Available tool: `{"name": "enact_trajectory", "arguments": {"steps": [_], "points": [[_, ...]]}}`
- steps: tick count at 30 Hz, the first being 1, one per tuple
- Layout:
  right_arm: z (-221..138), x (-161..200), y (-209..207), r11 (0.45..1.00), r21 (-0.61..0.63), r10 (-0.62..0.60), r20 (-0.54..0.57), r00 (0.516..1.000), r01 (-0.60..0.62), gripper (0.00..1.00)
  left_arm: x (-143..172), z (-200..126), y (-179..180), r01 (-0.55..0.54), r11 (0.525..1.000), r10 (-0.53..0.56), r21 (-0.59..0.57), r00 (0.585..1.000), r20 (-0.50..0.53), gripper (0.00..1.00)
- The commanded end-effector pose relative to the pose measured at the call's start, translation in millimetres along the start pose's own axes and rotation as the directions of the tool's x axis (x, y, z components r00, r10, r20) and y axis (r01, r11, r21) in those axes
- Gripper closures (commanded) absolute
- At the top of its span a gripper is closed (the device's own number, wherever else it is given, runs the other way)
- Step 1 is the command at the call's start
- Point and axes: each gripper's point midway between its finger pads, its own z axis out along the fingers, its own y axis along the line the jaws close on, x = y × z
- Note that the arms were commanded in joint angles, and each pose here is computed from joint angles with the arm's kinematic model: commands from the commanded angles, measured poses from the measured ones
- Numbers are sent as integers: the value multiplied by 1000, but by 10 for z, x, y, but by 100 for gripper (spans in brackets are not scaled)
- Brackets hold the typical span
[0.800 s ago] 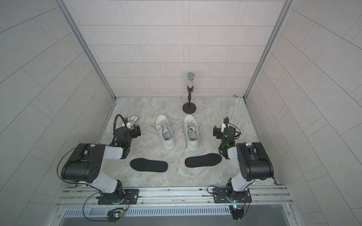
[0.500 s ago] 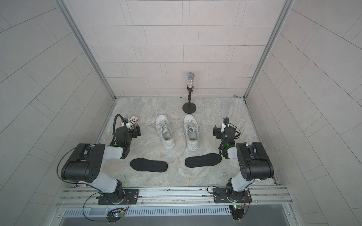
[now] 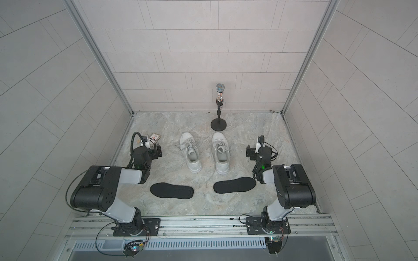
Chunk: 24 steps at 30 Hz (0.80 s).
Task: Insert the insole into the shoe
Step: Pick up the insole from the center of the board.
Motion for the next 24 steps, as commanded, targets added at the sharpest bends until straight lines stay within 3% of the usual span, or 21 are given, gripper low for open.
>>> {"name": "enact_trajectory", "arguments": {"steps": [1,3,5,6,9,12,14,18,24], "points": [[-56,-82,-221,992,123,32,18,999,-34,1,-168,-65,224,25,992,-26,-121,1000,-10,0],[-125,-209,-303,986,162,46,0,999,-45,1,-330,-119,308,28,985,-35,-171,999,-34,0],[-163,-363,-257,990,140,38,-33,999,-33,2,-545,-226,502,124,952,-130,-282,992,-3,0],[-191,-428,-186,994,104,41,-63,997,-34,3,-652,-264,497,174,945,-182,-277,983,-3,0],[-297,-546,85,995,-15,100,-116,988,-102,7,-816,-277,146,220,969,-234,-113,965,-121,0],[-474,-610,390,987,-110,102,-121,987,-115,8,-814,-409,-100,210,968,-239,-137,937,-253,1],[-565,-589,550,985,-145,70,-157,985,-93,8,-731,-524,-350,145,983,-176,-111,921,-348,0],[-808,-640,938,973,-221,10,-236,972,-64,13,-333,-858,-724,77,995,-102,-68,824,-558,0],[-1230,-529,1513,919,-385,-32,-287,957,-85,16,263,-1442,-706,175,975,-222,-139,689,-690,0]]}}
